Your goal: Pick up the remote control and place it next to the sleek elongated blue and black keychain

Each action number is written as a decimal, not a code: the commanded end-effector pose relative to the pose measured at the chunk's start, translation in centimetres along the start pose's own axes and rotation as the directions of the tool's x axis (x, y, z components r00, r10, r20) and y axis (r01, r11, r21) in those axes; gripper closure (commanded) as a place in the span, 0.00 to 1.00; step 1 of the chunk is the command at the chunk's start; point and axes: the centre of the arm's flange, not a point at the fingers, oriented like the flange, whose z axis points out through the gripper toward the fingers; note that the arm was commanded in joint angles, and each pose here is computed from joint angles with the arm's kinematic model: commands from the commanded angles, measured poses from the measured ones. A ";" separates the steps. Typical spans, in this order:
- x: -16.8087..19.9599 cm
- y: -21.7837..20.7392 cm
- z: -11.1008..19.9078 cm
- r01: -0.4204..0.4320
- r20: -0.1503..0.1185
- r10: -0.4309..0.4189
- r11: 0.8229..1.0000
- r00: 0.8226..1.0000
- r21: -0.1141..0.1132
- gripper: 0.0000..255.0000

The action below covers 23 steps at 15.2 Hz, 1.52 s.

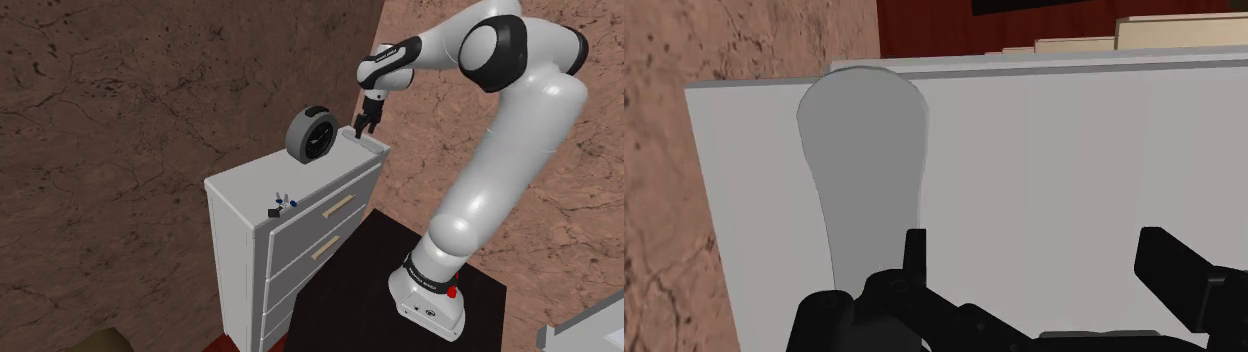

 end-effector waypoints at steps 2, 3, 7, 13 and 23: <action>1.6 3.3 1.0 0.004 -0.008 -0.004 1.000 1.000 -0.008 0.00; 2.2 4.4 1.4 0.005 -0.010 -0.005 1.000 1.000 -0.010 0.00; 3.5 6.9 2.9 0.006 -0.015 -0.006 1.000 1.000 -0.016 0.00; 3.6 7.0 6.3 0.006 -0.015 -0.006 1.000 1.000 -0.016 0.00; 3.6 7.0 6.3 0.006 -0.015 -0.006 1.000 1.000 -0.016 1.00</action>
